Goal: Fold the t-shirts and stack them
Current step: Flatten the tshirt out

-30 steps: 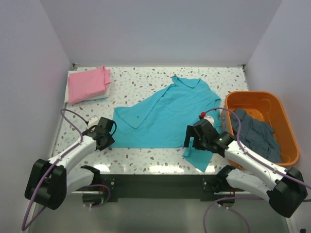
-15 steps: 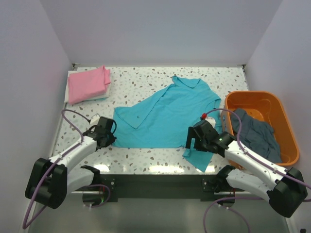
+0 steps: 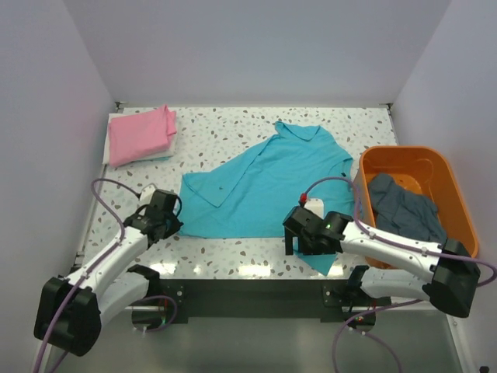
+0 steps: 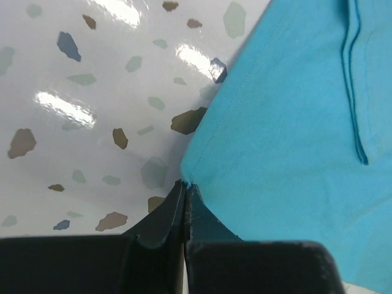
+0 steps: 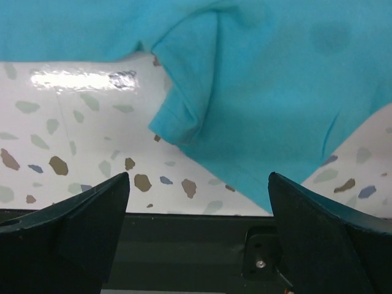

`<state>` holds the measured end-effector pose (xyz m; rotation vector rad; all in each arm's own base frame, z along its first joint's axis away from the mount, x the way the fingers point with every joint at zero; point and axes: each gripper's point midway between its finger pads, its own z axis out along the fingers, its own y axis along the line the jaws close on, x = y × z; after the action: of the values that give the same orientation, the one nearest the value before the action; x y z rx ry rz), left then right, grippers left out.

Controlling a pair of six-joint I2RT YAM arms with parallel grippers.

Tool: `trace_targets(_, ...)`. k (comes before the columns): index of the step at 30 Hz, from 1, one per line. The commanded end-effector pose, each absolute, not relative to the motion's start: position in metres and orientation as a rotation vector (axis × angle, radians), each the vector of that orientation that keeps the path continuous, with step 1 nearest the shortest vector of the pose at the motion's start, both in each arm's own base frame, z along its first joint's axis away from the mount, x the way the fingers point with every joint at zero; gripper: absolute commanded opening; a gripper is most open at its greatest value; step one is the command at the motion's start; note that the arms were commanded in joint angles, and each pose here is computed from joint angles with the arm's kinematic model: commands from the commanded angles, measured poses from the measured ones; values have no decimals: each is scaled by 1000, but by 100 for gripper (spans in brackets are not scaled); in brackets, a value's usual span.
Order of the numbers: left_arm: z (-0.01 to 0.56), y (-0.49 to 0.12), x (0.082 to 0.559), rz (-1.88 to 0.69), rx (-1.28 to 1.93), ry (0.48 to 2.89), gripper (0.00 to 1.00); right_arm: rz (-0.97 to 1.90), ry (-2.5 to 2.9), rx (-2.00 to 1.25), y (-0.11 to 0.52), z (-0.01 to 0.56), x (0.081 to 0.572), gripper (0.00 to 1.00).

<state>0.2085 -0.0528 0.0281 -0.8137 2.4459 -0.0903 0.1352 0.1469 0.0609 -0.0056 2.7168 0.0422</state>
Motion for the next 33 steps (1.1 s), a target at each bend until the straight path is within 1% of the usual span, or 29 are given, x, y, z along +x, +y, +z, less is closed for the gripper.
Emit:
trace_targets(1,54,-28,223,38,-810,2316,0,-87,2722,182,129,61,123,99)
trace_targets(4,62,-14,236,88,-855,2245,0,-138,2746,286,113,51,110,99)
trace_targets(8,55,-11,249,103,-868,2271,0,-127,2773,380,101,46,93,97)
trace_targets(11,53,-12,253,100,-866,2284,0,-102,2810,388,99,34,83,88)
trace_targets(12,52,-13,252,93,-865,2287,0,-54,2825,394,106,32,82,83)
trace_targets(14,51,-13,250,91,-863,2286,0,-57,2841,380,106,23,80,76)
trace_targets(15,52,-13,250,88,-861,2281,0,-36,2843,376,111,21,81,74)
trace_targets(17,54,-8,247,113,-869,2269,0,-74,2850,368,109,16,81,70)
trace_targets(18,56,-3,246,145,-879,2250,0,-107,2851,362,107,13,82,69)
trace_targets(22,62,-1,247,147,-874,2232,0,-117,2859,342,110,7,84,61)
trace_targets(23,62,-1,247,149,-874,2234,0,-123,2856,335,110,7,85,56)
trace_targets(26,62,-1,247,150,-874,2241,0,-138,2841,341,106,8,87,53)
trace_targets(31,66,-2,248,141,-870,2232,0,-18,2816,352,113,11,93,52)
trace_targets(33,68,-2,249,134,-874,2225,0,33,2815,336,115,10,96,49)
